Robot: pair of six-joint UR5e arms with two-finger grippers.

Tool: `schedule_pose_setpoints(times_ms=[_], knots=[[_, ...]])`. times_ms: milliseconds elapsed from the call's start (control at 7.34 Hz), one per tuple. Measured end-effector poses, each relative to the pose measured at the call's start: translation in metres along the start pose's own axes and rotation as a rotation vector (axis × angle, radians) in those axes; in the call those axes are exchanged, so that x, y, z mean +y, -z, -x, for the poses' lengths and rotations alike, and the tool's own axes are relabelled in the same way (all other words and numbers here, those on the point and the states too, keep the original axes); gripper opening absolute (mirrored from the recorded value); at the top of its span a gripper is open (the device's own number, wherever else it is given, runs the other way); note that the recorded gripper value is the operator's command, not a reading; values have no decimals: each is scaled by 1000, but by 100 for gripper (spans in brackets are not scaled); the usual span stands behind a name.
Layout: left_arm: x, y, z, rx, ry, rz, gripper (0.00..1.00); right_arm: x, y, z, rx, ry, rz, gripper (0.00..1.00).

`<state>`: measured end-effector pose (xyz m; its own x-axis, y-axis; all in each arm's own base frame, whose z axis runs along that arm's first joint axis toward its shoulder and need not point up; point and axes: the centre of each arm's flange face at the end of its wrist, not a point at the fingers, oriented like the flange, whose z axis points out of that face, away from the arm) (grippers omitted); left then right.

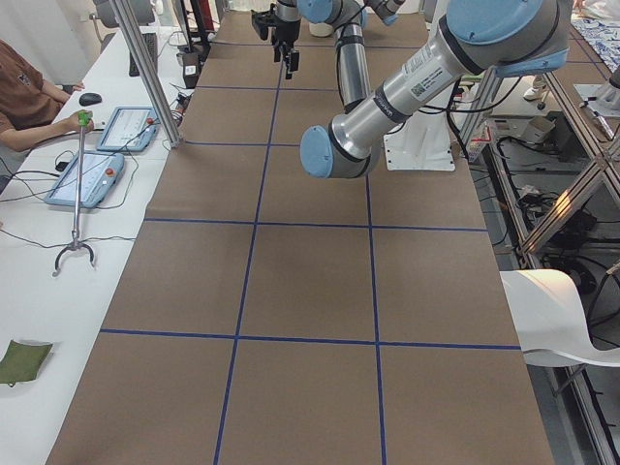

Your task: Left arm hands cup to right arm to dump lemon

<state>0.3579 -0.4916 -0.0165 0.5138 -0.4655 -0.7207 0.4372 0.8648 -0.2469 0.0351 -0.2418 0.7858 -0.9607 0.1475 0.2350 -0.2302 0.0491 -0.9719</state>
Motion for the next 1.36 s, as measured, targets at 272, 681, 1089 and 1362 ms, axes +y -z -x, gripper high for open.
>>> schedule_pose_setpoints(times_ms=[272,681,1089,1362], knots=[[0,1,0,-1,1,-1,100,2,-2,1,-14,-30,16,31],[3,8,-4,1,0,-1,100,14,-13,-3,-18,8,35,35],[6,12,-6,4,-3,3,100,40,-35,-17,26,155,50,42],[12,9,-8,2,-10,14,100,70,-62,-31,74,313,36,42]])
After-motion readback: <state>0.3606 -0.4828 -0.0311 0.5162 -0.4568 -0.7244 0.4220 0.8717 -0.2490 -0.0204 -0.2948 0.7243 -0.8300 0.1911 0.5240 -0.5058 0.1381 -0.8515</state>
